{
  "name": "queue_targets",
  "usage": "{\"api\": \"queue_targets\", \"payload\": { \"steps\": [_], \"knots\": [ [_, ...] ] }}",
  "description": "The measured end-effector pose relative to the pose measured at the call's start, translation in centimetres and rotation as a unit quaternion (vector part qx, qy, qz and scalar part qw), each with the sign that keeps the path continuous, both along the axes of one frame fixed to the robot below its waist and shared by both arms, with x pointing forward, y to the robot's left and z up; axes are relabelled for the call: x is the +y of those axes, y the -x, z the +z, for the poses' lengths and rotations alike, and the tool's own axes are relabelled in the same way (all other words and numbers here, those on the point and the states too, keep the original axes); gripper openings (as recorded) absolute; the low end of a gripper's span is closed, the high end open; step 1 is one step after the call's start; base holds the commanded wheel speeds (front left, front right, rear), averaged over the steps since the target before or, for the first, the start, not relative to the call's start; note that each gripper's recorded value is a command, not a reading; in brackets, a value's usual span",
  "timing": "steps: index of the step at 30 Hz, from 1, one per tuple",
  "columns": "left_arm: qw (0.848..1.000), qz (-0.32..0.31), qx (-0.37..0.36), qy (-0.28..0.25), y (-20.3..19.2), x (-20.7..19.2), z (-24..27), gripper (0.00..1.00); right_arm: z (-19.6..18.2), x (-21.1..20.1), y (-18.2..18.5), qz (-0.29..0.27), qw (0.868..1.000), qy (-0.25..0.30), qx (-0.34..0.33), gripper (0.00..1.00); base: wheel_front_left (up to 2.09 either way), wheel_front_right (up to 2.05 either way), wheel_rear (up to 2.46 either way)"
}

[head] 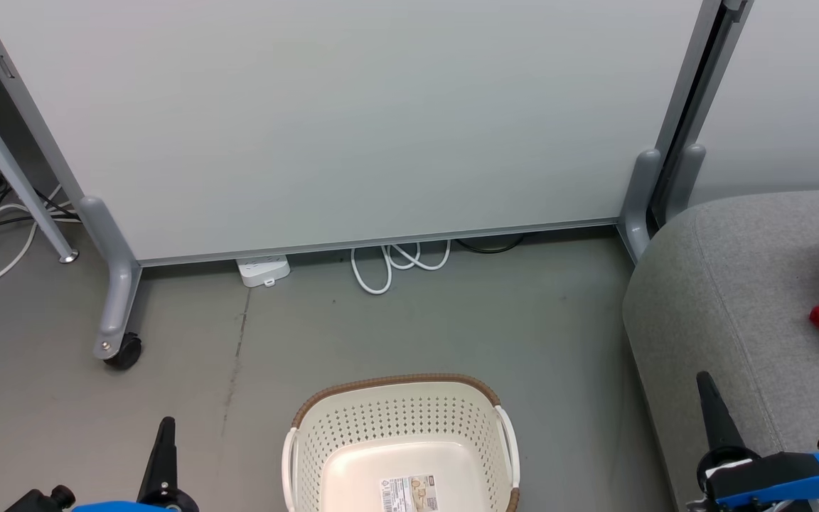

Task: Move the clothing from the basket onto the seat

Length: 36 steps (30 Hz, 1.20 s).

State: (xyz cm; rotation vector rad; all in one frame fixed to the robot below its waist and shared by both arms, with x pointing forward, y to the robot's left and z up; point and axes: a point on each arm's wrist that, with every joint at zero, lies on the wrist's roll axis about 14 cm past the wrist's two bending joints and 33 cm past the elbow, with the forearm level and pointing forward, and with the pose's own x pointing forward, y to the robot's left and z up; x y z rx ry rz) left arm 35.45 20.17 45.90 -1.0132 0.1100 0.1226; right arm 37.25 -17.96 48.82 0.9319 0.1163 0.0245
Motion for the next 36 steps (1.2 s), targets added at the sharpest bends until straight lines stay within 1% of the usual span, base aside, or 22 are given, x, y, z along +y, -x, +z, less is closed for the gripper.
{"api": "queue_targets", "payload": {
  "steps": [18,36],
  "knots": [
    [0.996,0.007,-0.019,0.086,-1.0,0.1,1.2,0.00,0.8,-0.4,-0.7,-0.015,0.995,-0.099,-0.010,0.00,0.00,0.00,0.00],
    [0.986,0.005,-0.038,0.160,-1.9,0.0,2.4,0.00,0.9,-1.0,-0.9,-0.029,0.982,-0.184,-0.013,0.00,0.00,0.00,0.00]
  ]
}}
